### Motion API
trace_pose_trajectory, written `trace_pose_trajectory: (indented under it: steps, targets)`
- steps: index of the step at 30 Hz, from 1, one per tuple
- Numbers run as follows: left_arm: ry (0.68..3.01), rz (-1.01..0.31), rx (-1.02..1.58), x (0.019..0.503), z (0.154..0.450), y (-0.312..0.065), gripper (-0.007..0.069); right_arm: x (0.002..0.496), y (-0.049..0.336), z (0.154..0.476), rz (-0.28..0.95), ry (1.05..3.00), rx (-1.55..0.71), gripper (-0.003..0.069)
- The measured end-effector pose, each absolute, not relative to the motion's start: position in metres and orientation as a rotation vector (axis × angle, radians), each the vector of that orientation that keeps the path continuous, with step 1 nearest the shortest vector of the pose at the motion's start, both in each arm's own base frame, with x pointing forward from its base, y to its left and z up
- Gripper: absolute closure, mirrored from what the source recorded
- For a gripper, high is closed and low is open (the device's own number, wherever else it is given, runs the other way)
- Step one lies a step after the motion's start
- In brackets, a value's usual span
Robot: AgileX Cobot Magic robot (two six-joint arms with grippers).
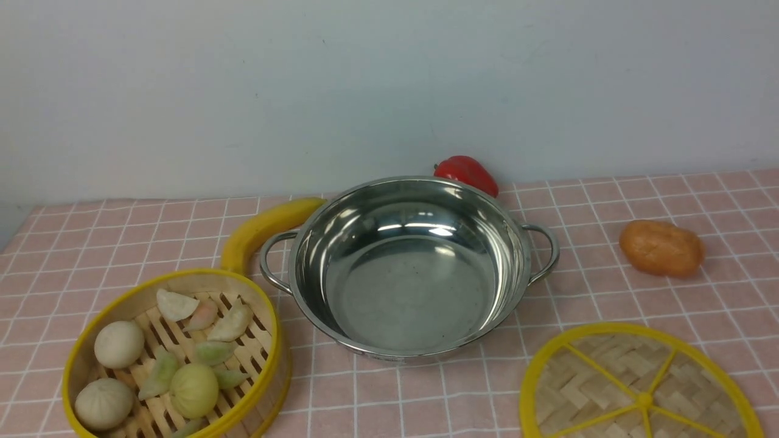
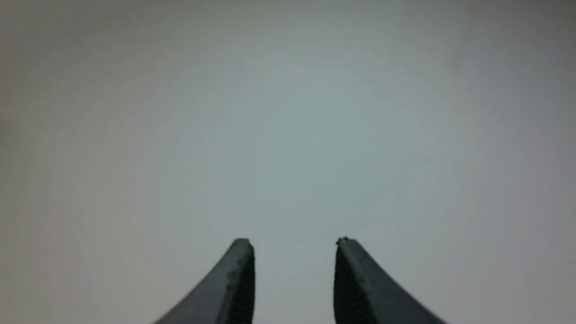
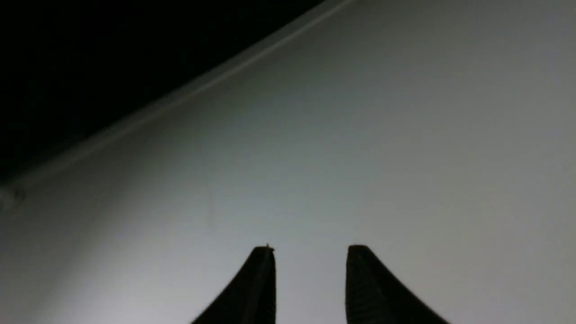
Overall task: Place the steamer in the pot on the pink tablecloth, and put the lid on the steamer.
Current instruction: 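Grasp the rim of the steamer basket holding the buns with the left gripper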
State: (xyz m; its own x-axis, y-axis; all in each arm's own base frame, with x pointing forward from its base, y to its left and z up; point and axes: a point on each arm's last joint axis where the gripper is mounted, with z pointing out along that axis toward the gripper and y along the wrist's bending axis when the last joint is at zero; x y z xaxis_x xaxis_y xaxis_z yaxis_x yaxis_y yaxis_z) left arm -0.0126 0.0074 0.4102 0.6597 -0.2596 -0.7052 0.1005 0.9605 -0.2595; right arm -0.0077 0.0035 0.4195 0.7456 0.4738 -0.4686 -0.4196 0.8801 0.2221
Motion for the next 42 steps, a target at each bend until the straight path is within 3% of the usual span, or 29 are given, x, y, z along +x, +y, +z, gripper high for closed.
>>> trace_pose_trajectory:
  steps: [4, 8, 10, 12, 13, 15, 19, 23, 27, 34, 42]
  targets:
    - [1.042, -0.058, -0.005, 0.005, 0.436, -0.004, 0.0382, 0.017, 0.007, 0.444, 0.368, 0.813, 0.078, 0.0419]
    - [1.368, -0.129, 0.059, 0.042, 0.439, -0.012, 0.0382, 0.053, -0.002, 0.438, 0.328, 1.133, 0.252, 0.0419]
    - [1.484, -0.162, 0.032, 0.054, 0.436, -0.013, 0.0382, 0.060, -0.005, 0.432, 0.316, 1.199, 0.292, 0.0419]
    - [1.694, -0.166, -0.035, 0.070, 0.426, -0.009, 0.0382, 0.073, -0.008, 0.420, 0.294, 1.333, 0.369, 0.0419]
    - [1.890, -0.126, -0.158, 0.087, 0.415, -0.001, 0.0382, 0.081, -0.010, 0.409, 0.245, 1.444, 0.429, 0.0419]
    - [2.059, -0.008, -0.284, 0.100, 0.402, 0.012, 0.0382, 0.090, -0.011, 0.398, 0.215, 1.579, 0.419, 0.0419]
    - [2.315, 0.232, -0.461, 0.125, 0.377, 0.036, 0.0382, 0.106, -0.006, 0.371, 0.141, 1.892, 0.334, 0.0419]
    - [2.517, 0.276, -0.456, 0.156, 0.354, 0.041, 0.0382, 0.120, 0.002, 0.351, 0.175, 2.126, 0.236, 0.0419]
    - [2.680, 0.266, -0.389, 0.198, 0.322, 0.046, 0.0382, 0.128, 0.011, 0.341, 0.239, 2.244, 0.130, 0.0419]
    - [2.844, 0.279, -0.344, 0.249, 0.265, 0.072, 0.0382, 0.127, 0.025, 0.340, 0.289, 2.252, -0.027, 0.0419]
    - [2.872, 0.104, -0.283, 0.280, 0.223, 0.078, 0.0382, 0.126, 0.028, 0.340, 0.301, 2.257, -0.055, 0.0419]
